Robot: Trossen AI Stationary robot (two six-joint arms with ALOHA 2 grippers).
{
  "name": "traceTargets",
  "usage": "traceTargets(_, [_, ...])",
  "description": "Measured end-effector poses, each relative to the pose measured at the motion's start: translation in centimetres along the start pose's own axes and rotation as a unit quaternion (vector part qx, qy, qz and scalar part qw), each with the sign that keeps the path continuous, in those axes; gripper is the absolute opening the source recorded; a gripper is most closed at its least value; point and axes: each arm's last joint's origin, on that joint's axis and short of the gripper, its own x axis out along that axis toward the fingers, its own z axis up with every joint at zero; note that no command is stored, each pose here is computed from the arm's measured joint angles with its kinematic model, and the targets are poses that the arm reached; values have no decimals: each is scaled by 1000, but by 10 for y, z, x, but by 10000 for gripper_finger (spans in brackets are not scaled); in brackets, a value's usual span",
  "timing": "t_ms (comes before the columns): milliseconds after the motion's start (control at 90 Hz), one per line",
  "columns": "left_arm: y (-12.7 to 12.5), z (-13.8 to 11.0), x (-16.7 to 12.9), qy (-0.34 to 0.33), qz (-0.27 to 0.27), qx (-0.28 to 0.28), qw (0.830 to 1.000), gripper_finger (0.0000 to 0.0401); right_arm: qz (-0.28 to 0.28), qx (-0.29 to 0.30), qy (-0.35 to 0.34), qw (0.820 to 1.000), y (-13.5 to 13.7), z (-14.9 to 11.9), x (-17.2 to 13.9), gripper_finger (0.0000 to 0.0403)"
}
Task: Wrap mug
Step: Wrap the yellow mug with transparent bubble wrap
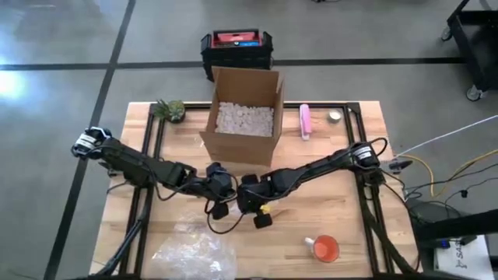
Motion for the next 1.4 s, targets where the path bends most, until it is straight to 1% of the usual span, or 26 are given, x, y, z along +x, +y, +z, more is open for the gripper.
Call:
traceTargets(167, [0, 0, 0, 0, 0, -3, 1000, 0, 6, 2, 21, 1000, -1, -5, 13, 2])
traceTargets(278, [0, 0, 0, 5, -9, -6, 1000, 0, 7, 3, 31, 999, -1, -7, 17, 2])
traceTargets(556, [-1, 0, 0, 5, -9, -4, 1000, 0, 11, 18, 46, 999, -2, -12, 27, 2])
traceTargets(922, [-1, 1, 0, 0, -11, -5, 1000, 0, 13, 29, 55, 998, -7, -14, 29, 2])
traceTargets(1156, [-1, 1, 0, -2, -12, -6, 1000, 0, 13, 30, 55, 998, -7, -14, 29, 2])
traceTargets(1233, [-1, 1, 0, -2, -12, -6, 1000, 0, 9, 35, 50, 998, -7, -12, 24, 2])
traceTargets(1400, [-1, 1, 0, -1, -11, -6, 1000, 0, 6, 53, 33, 998, -6, -4, 2, 2])
